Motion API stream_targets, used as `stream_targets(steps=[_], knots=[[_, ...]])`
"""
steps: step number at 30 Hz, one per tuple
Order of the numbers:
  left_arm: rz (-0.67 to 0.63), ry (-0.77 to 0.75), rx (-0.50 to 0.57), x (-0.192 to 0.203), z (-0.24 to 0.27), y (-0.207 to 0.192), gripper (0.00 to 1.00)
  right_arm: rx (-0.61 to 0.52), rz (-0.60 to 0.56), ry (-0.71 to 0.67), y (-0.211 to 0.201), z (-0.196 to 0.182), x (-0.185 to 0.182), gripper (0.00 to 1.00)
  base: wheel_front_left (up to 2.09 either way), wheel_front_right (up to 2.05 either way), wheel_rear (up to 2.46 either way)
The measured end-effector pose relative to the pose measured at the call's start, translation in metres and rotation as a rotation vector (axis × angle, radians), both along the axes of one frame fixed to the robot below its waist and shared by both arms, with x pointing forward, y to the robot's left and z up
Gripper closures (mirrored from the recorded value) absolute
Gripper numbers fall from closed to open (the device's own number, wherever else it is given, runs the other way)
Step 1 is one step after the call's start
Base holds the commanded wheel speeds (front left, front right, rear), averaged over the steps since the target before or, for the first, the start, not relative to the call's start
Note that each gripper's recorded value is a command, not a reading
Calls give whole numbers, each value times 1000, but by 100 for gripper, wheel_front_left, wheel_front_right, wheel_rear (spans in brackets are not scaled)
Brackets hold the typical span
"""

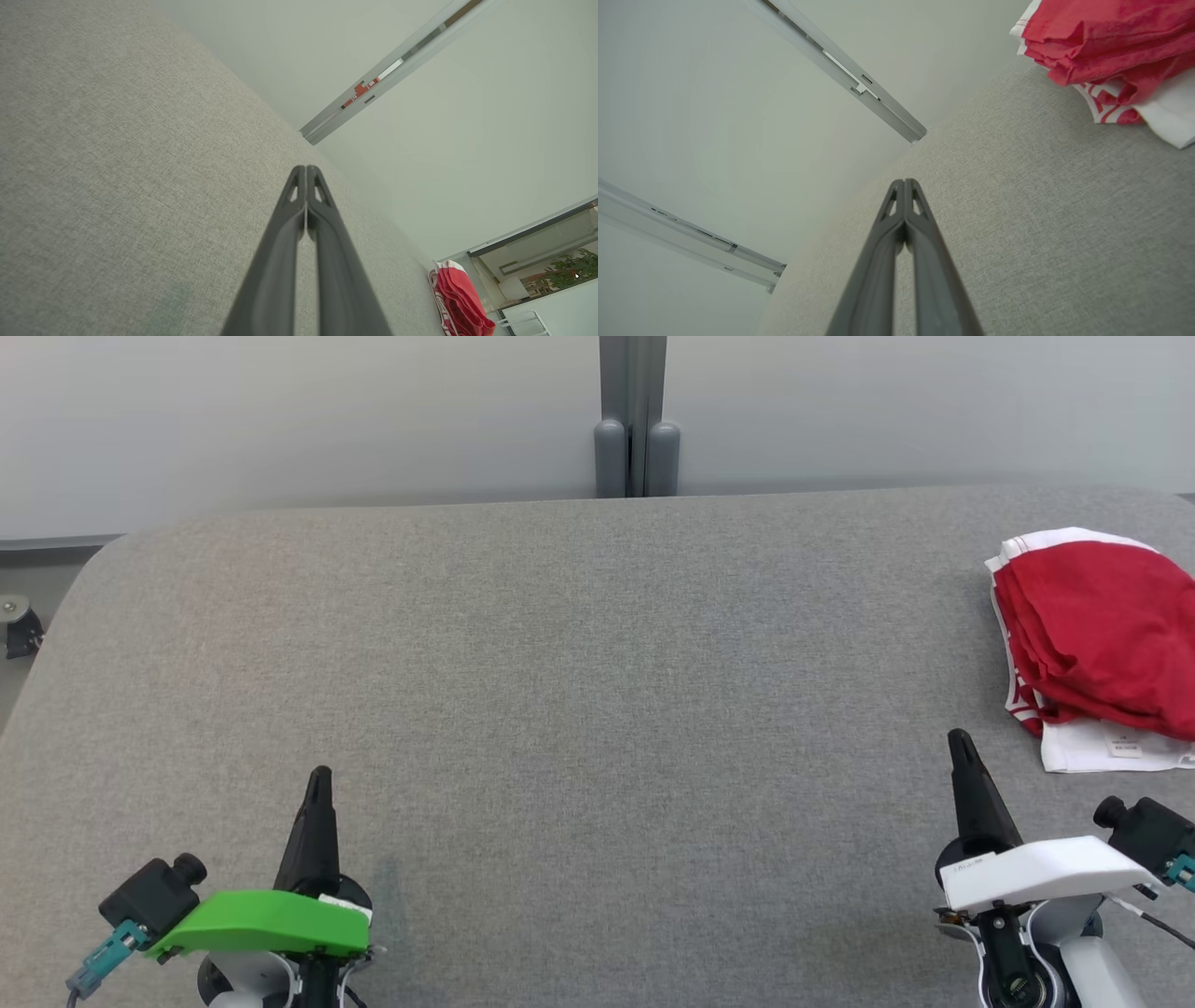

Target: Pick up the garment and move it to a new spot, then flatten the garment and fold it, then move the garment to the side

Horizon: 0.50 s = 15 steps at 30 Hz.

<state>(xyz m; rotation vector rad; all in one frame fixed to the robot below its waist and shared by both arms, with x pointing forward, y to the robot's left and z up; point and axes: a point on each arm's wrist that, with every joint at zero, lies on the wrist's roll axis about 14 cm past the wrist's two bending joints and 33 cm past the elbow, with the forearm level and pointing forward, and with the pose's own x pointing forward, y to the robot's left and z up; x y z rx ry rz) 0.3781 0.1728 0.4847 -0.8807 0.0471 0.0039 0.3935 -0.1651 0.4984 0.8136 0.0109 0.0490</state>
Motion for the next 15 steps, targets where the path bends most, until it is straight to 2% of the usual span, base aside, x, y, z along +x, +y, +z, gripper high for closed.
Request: stream_targets(steps=[15], knots=[[23,17,-161,1,0,8,100,173,-19,31,-8,-2,0,100,0,0,0]])
